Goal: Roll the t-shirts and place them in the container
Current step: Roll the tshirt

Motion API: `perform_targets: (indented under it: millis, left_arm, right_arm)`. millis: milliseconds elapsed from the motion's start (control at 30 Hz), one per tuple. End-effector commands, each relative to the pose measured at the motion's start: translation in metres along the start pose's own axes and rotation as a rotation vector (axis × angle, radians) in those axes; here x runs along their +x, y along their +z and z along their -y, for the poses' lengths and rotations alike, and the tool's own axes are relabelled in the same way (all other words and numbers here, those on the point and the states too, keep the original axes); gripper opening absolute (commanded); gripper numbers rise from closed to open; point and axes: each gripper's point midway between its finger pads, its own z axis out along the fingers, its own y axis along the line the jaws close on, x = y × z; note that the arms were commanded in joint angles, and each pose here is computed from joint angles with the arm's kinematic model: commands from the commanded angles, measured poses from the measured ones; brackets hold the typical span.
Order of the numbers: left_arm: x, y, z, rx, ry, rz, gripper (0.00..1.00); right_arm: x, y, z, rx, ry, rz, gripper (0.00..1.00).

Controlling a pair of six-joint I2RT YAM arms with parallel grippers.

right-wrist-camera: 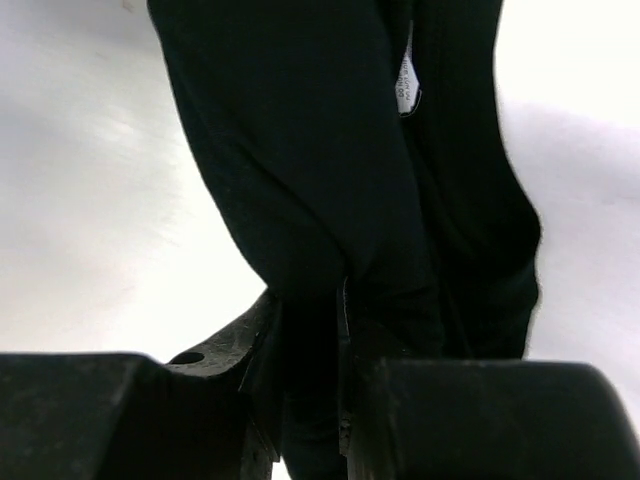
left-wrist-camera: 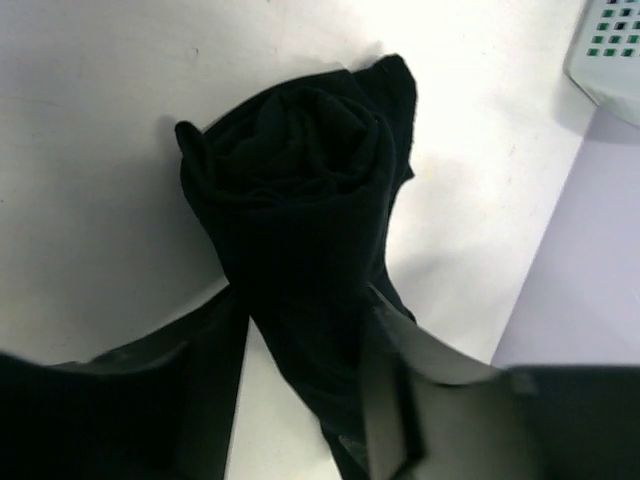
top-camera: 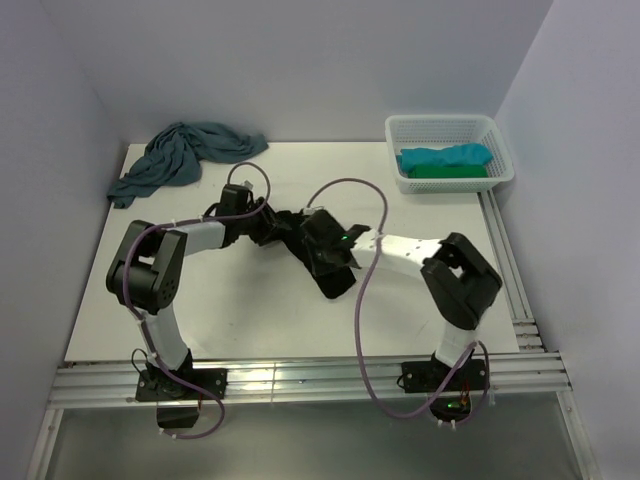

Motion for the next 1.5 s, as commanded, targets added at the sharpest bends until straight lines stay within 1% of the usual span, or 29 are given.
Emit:
perform_targets:
  millis: [0, 33, 67, 100, 133, 167, 200, 267, 300, 367, 400, 533, 667, 733, 767, 900, 1100, 1167, 1233, 1267, 1300, 1367, 1400, 1467]
  left_arm:
    - [-0.005, -0.012, 0.011, 0.088, -0.012, 0.005, 0.52]
    - [-0.010, -0.016, 0.019, 0.122, -0.006, 0.027, 0.54]
    - [-0.013, -0.019, 0.023, 0.147, 0.001, 0.042, 0.56]
    - [-0.011, -0.023, 0.021, 0.167, -0.004, 0.038, 0.67]
    - [-0.015, -0.030, 0.030, 0.201, 0.002, 0.058, 0.82]
    - [-0.021, -0.034, 0.033, 0.231, 0.013, 0.084, 0.94]
    - [-0.022, -0.037, 0.037, 0.251, 0.020, 0.090, 1.00]
    - [-0.024, -0.045, 0.047, 0.298, 0.050, 0.108, 0.99]
    - [-0.026, -0.048, 0.051, 0.317, 0.061, 0.115, 0.99]
    - [-0.026, -0.052, 0.057, 0.349, 0.082, 0.120, 1.00]
    - [-0.026, -0.052, 0.059, 0.355, 0.086, 0.115, 1.00]
    - [-0.021, -0.041, 0.051, 0.356, 0.107, 0.088, 1.00]
    - [-0.011, -0.026, 0.042, 0.333, 0.133, 0.047, 0.98]
    - [-0.006, -0.020, 0.037, 0.312, 0.150, 0.038, 0.98]
    - [-0.002, -0.018, 0.037, 0.304, 0.159, 0.027, 0.98]
    - [0.006, -0.016, 0.029, 0.259, 0.187, 0.021, 0.98]
    - [0.013, -0.005, 0.028, 0.255, 0.186, -0.009, 0.99]
    - [0.012, 0.000, 0.032, 0.250, 0.189, -0.010, 0.99]
    - [0.013, 0.009, 0.025, 0.206, 0.196, -0.025, 0.99]
    - [0.005, 0.014, 0.031, 0.197, 0.212, -0.006, 0.98]
    - [0.008, 0.018, 0.022, 0.156, 0.223, -0.022, 0.98]
    - [0.002, 0.023, 0.030, 0.140, 0.257, 0.000, 0.98]
    - [0.003, 0.027, 0.023, 0.108, 0.265, -0.008, 0.98]
    - [0.001, 0.032, 0.026, 0.097, 0.278, -0.004, 0.95]
  right_arm:
    - [0.011, -0.013, -0.043, -0.412, 0.192, -0.077, 0.00]
    - [0.023, -0.010, -0.041, -0.443, 0.219, -0.111, 0.00]
    - [0.014, -0.016, -0.046, -0.551, 0.249, -0.097, 0.00]
    - [0.026, -0.014, -0.044, -0.583, 0.309, -0.129, 0.00]
    - [0.025, -0.015, -0.043, -0.621, 0.344, -0.126, 0.00]
    - [0.015, -0.020, -0.043, -0.714, 0.377, -0.104, 0.00]
    - [0.022, -0.019, -0.039, -0.735, 0.442, -0.134, 0.00]
    - [0.018, -0.021, -0.038, -0.801, 0.479, -0.128, 0.00]
    - [0.021, -0.020, -0.033, -0.823, 0.518, -0.159, 0.00]
    - [0.021, -0.019, -0.031, -0.849, 0.533, -0.168, 0.00]
    - [0.027, -0.018, -0.030, -0.872, 0.555, -0.208, 0.00]
    - [0.037, -0.010, -0.023, -0.896, 0.610, -0.265, 0.00]
    - [0.049, 0.002, -0.012, -0.855, 0.651, -0.327, 0.00]
    - [0.046, 0.004, -0.009, -0.851, 0.652, -0.332, 0.00]
    - [0.052, 0.006, -0.007, -0.832, 0.658, -0.360, 0.00]
    - [0.050, 0.011, 0.001, -0.815, 0.673, -0.389, 0.00]
    - [0.057, 0.015, 0.008, -0.772, 0.656, -0.452, 0.00]
    - [0.062, 0.015, 0.010, -0.755, 0.662, -0.480, 0.00]
    - [0.063, 0.016, 0.014, -0.743, 0.673, -0.487, 0.00]
    - [0.067, 0.015, 0.016, -0.732, 0.673, -0.503, 0.00]
    - [0.066, 0.014, 0.017, -0.726, 0.669, -0.501, 0.00]
    - [0.068, 0.012, 0.018, -0.720, 0.669, -0.509, 0.00]
    - [0.069, 0.012, 0.018, -0.716, 0.668, -0.511, 0.00]
    - [0.071, 0.012, 0.019, -0.712, 0.670, -0.522, 0.00]
